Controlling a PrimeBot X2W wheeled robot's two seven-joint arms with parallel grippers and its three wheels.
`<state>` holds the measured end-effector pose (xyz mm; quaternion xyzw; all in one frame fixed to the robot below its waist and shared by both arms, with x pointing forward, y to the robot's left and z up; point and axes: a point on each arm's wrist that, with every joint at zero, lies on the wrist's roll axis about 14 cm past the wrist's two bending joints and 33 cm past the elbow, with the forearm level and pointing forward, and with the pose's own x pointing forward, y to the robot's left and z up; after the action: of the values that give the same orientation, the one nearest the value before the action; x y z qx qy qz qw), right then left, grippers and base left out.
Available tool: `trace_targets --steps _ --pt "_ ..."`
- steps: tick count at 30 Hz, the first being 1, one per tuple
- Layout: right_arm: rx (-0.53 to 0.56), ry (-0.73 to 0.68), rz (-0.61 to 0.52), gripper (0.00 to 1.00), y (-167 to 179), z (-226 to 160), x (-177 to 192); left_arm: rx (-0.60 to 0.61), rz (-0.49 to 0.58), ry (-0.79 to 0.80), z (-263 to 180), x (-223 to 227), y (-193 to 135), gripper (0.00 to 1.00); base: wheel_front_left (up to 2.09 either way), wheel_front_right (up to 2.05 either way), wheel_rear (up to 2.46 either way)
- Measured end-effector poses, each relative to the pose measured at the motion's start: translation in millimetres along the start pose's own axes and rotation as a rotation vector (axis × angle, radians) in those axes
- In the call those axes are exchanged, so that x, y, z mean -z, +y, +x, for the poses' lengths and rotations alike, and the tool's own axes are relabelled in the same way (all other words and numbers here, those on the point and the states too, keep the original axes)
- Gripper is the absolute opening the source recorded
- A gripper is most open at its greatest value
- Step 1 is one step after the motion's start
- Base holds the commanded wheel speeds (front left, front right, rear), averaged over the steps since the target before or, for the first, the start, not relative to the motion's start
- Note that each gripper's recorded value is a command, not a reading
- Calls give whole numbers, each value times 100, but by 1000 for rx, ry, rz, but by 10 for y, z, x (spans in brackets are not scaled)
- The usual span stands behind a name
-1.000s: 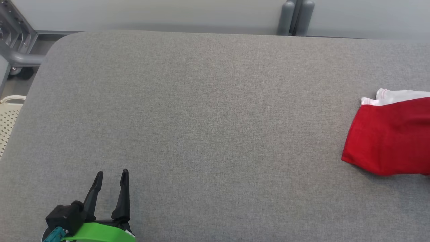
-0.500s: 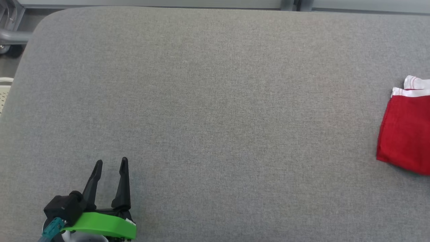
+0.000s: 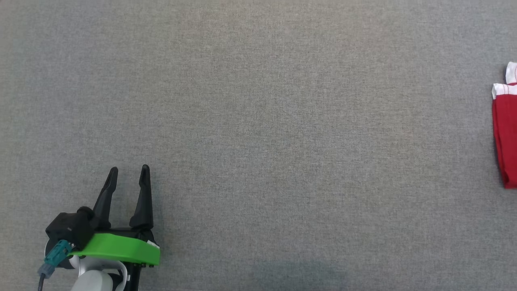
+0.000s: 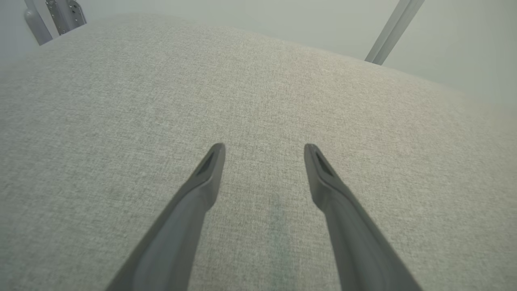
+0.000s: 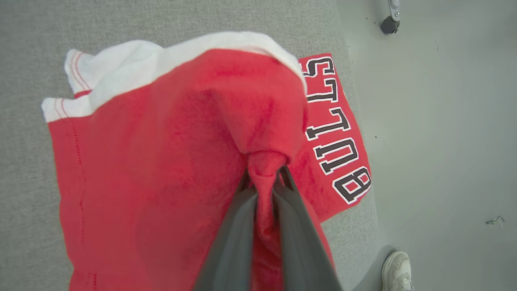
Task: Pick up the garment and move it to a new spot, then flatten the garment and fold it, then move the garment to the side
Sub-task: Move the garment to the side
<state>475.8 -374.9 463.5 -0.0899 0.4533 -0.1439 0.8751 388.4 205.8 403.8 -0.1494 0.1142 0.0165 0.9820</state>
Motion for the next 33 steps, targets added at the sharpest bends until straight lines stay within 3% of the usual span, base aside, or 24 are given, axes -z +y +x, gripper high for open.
trace_targets --steps 6,7,8,10,14,18,21,24,29,33 --pt "58 10 -10 0 -147 194 60 -8 7 28 40 90 43 100 0 0 0" --pt "71 3 -11 11 -185 206 56 -9 8 29 44 95 47 100 0 0 0" --pt "82 -3 -7 35 -224 219 55 -10 9 30 48 99 50 100 0 0 0" --pt "109 -9 -17 100 -304 236 60 -10 11 32 54 101 57 100 0 0 0" --pt "177 -55 -35 100 -521 242 29 -14 16 31 67 96 69 100 0 0 0" --pt "186 -73 -46 100 -554 296 84 -15 16 25 73 76 65 100 0 0 0" --pt "174 -172 -56 100 -529 278 -11 -12 17 8 78 23 42 100 0 0 0" --pt "152 -316 -45 100 -467 172 -225 -9 20 -14 54 -54 34 100 0 0 0" --pt "38 -680 46 100 -153 -299 -832 -16 24 -52 -28 -185 38 100 0 0 0" --pt "-59 -886 84 100 117 -748 -987 -33 21 -76 -131 -267 70 100 0 0 0"
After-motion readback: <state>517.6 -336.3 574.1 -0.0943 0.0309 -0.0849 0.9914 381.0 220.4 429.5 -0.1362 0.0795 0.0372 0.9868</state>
